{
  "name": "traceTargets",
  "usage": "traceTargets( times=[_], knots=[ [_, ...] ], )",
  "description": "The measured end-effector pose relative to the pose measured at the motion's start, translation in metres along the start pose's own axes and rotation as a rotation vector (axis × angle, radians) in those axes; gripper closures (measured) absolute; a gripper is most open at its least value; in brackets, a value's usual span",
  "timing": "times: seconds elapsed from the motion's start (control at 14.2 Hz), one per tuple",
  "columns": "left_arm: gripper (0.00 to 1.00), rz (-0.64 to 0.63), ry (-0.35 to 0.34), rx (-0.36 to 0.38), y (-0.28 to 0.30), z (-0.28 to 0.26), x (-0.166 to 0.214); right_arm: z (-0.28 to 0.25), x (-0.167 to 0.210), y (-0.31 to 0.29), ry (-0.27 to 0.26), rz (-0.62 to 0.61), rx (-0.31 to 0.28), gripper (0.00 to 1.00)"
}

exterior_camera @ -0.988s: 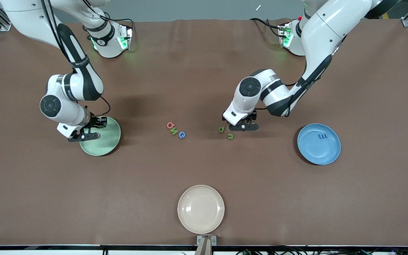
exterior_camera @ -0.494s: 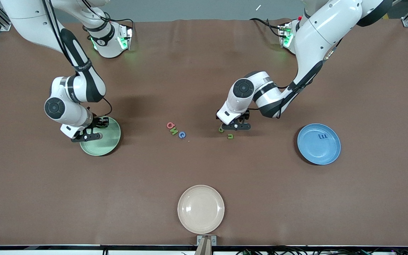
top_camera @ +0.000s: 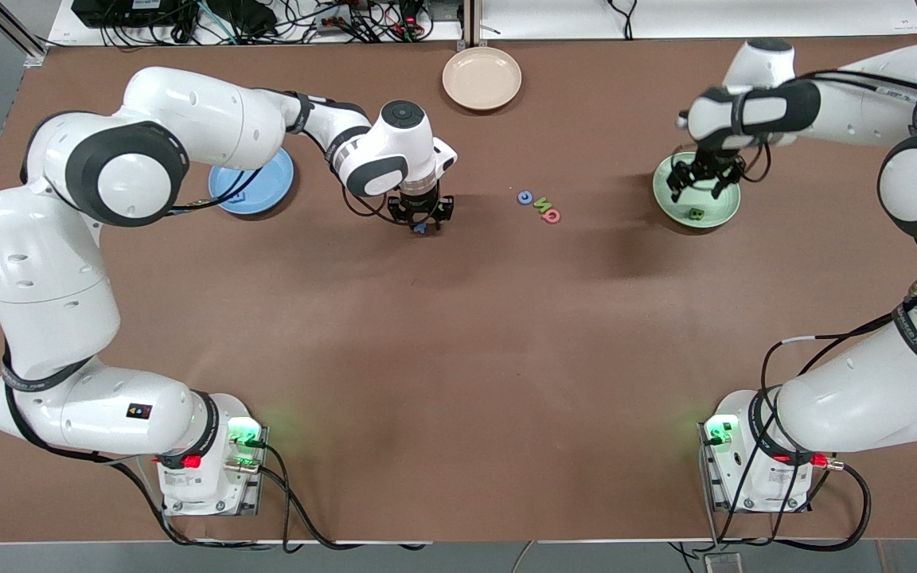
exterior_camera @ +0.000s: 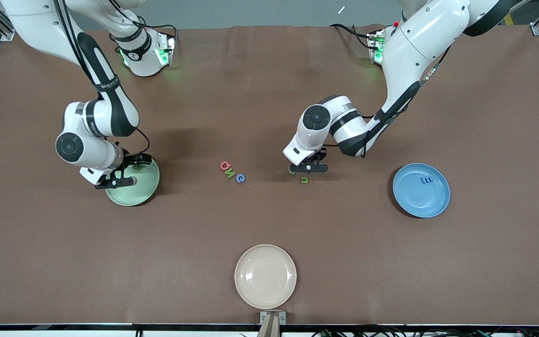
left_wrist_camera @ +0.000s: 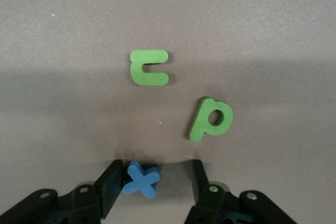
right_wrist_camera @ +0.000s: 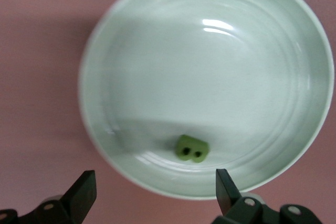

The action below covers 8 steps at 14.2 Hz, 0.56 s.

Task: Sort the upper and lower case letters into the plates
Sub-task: 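Drop the B on the green plate while the left gripper grasps the x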

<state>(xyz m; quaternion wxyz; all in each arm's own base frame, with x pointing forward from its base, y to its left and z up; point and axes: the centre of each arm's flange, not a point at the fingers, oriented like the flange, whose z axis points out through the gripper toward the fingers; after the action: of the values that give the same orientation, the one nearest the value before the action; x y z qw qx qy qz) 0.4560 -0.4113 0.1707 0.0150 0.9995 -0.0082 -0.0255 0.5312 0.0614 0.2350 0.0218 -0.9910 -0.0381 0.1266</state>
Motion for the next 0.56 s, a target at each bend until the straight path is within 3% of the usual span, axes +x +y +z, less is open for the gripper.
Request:
traceTargets(
  times=[0.14, 0.21, 0.35, 0.56],
  knots=[
    [0.54, 0.001, 0.003, -0.004, 0.002, -0.002, 0.0, -0.02, 0.005, -0.034, 0.017, 0.067, 0.017, 0.0],
    [0.54, 0.001, 0.003, -0.003, 0.002, -0.002, 0.001, -0.022, 0.006, -0.053, 0.031, 0.091, 0.018, 0.0],
    [0.68, 0.001, 0.006, -0.005, 0.002, -0.003, 0.001, -0.021, 0.005, -0.093, 0.072, 0.142, 0.013, 0.0],
    [0.73, -0.002, 0.008, -0.002, 0.001, -0.005, 0.002, -0.012, 0.001, -0.156, 0.137, 0.149, 0.011, 0.0]
  ],
)
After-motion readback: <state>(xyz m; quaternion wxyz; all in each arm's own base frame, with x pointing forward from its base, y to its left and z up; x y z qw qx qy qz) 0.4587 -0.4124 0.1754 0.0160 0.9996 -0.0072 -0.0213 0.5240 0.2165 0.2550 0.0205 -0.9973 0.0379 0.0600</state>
